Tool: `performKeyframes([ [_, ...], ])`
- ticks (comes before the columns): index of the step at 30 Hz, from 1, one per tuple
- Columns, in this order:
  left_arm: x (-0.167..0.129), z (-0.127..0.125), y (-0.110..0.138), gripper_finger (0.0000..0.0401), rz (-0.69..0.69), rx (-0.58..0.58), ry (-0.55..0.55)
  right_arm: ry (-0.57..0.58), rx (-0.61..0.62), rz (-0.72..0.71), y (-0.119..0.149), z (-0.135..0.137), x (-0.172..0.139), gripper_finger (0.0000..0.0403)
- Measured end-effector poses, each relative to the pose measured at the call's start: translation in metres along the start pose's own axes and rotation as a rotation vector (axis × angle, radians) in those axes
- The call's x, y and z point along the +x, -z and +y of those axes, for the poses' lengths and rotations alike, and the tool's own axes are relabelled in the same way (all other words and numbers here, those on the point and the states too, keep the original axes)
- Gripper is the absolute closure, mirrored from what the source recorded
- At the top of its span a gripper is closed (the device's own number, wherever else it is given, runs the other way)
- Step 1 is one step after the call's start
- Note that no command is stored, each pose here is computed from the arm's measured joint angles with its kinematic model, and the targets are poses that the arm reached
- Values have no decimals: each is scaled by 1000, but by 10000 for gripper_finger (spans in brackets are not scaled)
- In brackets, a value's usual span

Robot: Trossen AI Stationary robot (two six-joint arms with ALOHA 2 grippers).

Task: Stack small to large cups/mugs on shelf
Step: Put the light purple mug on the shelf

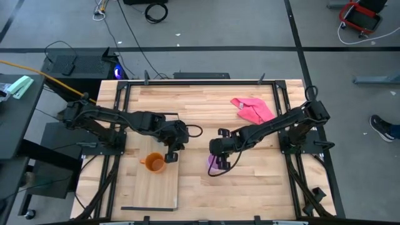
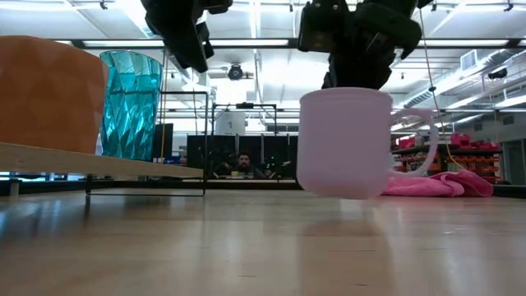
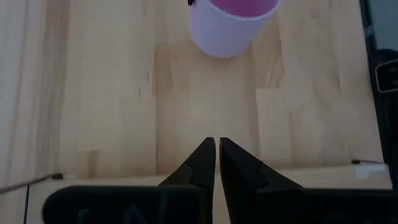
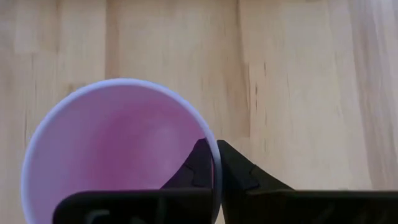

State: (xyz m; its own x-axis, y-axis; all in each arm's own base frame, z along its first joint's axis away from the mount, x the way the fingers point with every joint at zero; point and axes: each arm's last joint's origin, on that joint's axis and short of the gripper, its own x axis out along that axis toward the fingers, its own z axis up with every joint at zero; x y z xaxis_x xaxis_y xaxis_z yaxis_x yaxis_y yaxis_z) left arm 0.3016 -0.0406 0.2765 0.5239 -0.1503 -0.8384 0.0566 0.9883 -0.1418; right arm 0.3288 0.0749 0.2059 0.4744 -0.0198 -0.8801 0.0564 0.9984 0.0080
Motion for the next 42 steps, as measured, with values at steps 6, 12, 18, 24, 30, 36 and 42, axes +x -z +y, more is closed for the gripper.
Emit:
performKeyframes([
  [6,3,-2,-1,368,1,14,5,9,-28,34,2,1,11,395],
  [12,4,-3,0,378,8,22,5,11,-23,20,0,-3,12,392],
  [18,4,-3,0,379,5,19,5,10,-17,15,-1,-3,11,379],
  [24,4,-3,0,369,4,16,5,11,-7,13,-1,-4,12,371],
  [30,4,-3,0,367,4,15,5,18,26,12,-3,-9,12,352],
  [36,4,-4,0,371,4,19,8,22,46,11,-3,-11,12,329],
  [42,4,-4,0,363,3,19,7,19,59,-10,-5,-14,3,313],
])
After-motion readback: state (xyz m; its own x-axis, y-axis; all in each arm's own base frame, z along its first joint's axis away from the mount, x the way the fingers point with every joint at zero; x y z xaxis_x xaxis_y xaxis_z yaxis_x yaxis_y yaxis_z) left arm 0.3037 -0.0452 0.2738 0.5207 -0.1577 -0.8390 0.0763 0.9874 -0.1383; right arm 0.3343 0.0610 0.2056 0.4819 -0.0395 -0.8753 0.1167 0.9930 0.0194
